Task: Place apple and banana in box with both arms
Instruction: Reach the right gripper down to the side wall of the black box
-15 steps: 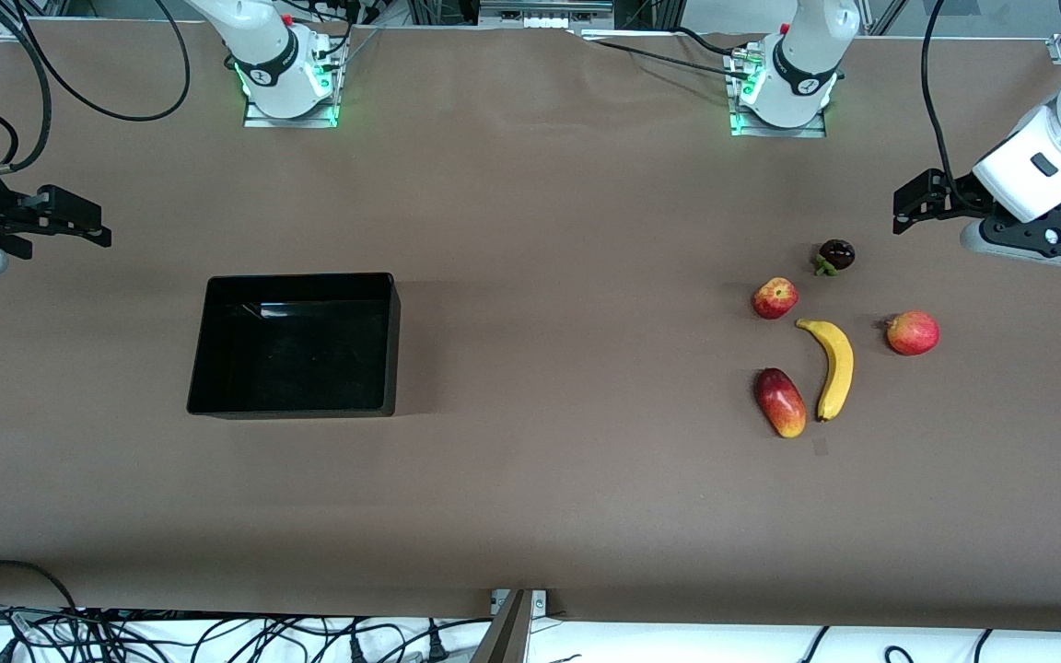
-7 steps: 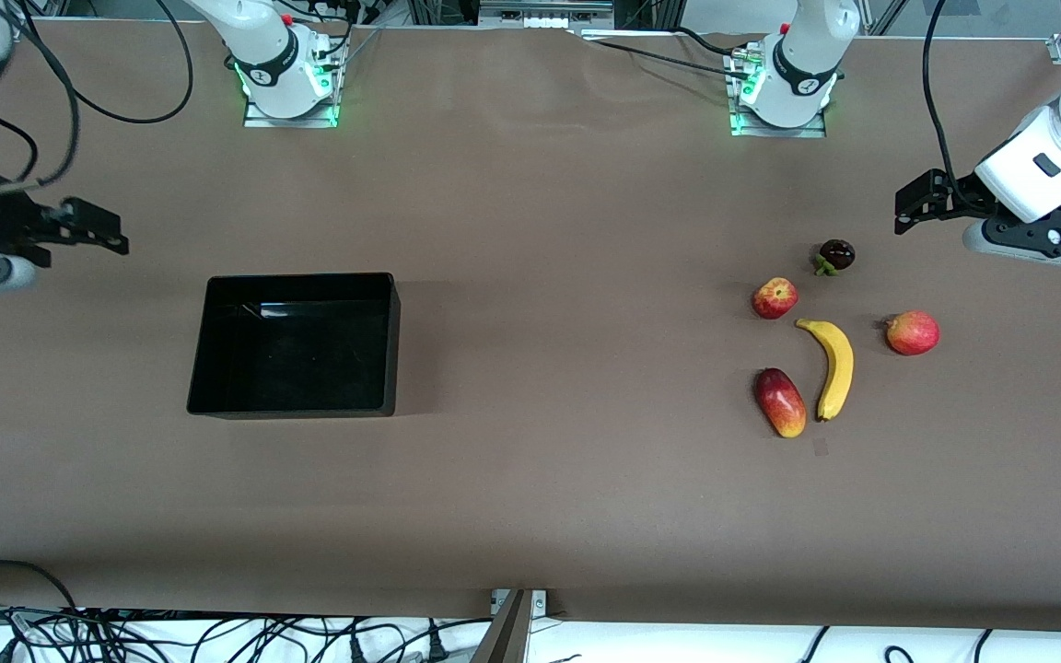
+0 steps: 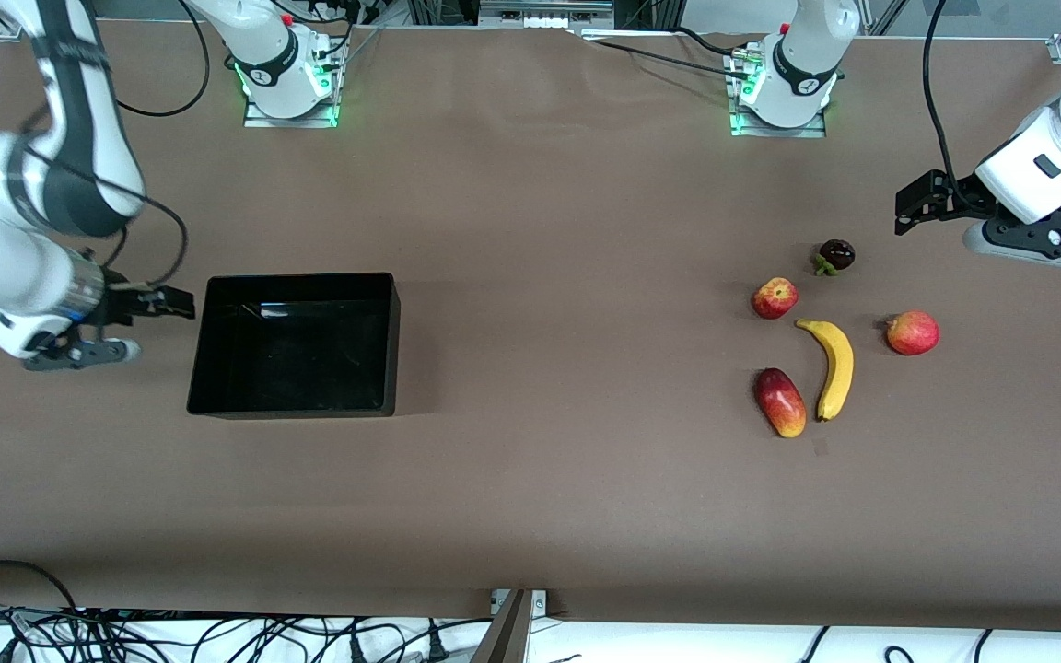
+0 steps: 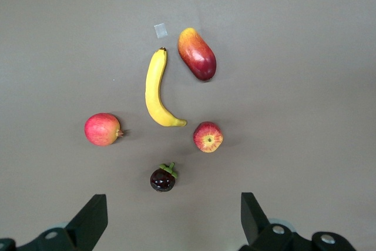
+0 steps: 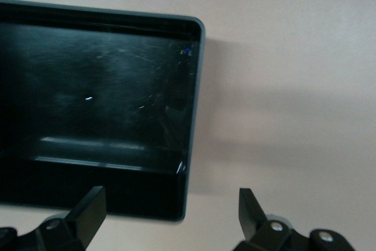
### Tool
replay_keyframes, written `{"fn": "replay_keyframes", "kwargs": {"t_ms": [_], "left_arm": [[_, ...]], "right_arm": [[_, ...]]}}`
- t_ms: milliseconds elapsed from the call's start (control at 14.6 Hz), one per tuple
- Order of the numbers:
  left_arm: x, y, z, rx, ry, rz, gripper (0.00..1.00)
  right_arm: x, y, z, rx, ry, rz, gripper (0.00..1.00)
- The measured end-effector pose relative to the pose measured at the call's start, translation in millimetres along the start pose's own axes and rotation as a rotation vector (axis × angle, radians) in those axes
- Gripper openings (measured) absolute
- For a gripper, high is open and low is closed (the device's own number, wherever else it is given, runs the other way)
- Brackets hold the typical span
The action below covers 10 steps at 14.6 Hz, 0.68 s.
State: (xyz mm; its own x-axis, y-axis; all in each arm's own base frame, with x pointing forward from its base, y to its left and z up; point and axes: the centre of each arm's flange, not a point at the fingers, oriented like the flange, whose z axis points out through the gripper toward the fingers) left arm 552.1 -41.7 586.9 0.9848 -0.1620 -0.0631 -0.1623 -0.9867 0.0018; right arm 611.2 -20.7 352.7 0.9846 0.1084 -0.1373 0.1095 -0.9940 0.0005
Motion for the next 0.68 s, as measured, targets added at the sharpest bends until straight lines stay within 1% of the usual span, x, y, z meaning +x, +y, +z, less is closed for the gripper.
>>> {"fn": "replay_keyframes", "kwargs": {"t_ms": [274, 479, 685], "left_arm": [[0, 0, 0, 0.0, 0.0, 0.0, 1.0], [1, 0, 1, 0.0, -0.001, 0.0, 1.0], [0, 0, 1, -0.001, -0.006, 0.0, 1.0]], "right_arm": [[2, 15, 79, -0.013, -0.007, 0.03, 1.0], [-1, 16, 108, -0.014, -0.036, 0.048, 0.97], [-5, 15, 116, -0.007, -0.049, 0.059, 0.64]]}}
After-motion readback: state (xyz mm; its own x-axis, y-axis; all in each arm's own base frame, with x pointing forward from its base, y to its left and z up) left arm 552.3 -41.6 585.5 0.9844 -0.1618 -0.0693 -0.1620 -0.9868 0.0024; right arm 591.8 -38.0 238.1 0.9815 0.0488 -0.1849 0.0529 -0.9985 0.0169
